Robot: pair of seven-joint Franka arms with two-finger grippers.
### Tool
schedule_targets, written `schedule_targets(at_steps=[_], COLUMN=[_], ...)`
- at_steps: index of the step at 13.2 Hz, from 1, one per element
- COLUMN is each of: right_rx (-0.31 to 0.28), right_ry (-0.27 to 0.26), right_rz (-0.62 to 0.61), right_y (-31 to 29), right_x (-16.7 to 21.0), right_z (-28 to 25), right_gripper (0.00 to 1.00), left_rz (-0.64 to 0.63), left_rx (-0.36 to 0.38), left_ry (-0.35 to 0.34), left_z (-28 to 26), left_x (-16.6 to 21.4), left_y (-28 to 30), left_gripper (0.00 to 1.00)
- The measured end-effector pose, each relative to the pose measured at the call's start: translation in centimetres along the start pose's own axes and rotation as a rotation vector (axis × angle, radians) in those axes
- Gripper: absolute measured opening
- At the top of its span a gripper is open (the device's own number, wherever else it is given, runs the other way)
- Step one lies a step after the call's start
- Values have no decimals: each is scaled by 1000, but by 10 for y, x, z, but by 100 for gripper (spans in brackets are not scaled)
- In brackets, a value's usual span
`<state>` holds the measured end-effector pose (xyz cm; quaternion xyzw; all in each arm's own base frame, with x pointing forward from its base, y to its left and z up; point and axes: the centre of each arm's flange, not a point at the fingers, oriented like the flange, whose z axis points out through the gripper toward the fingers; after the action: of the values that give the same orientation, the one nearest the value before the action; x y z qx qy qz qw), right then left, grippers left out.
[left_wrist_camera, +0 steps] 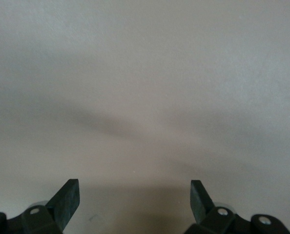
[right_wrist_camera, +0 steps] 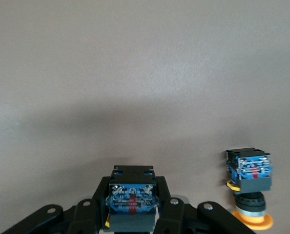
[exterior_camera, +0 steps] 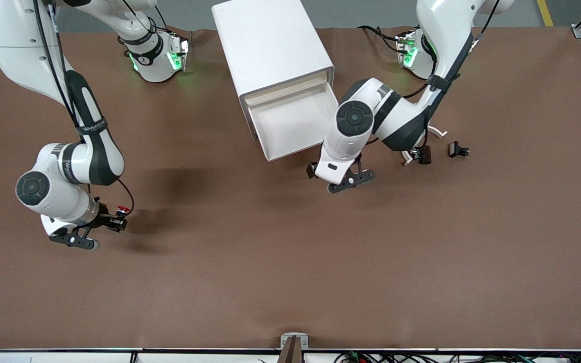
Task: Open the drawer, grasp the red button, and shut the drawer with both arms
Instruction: 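Carry the red button toward the yellow button while the left gripper reaches the drawer, then push the drawer closed with the left gripper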
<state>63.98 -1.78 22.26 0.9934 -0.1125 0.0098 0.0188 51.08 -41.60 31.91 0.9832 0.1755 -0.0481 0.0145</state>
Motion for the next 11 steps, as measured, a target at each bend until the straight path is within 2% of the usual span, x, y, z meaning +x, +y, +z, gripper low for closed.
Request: schedule_targets(at_steps=[4, 11], right_rx=[-15, -23], right_ry=[-22, -27], right_rz=[-26, -40], right_y=[-1, 2], right_x=[-6, -7], right_z=[23, 27], right_gripper=[42, 42], left_rz=[22, 46], left_rx=[-10, 10], left_ry=[-24, -64], left_z=[2, 26], left_x=[-22, -67], left_y=[12, 35], left_gripper=[100, 100])
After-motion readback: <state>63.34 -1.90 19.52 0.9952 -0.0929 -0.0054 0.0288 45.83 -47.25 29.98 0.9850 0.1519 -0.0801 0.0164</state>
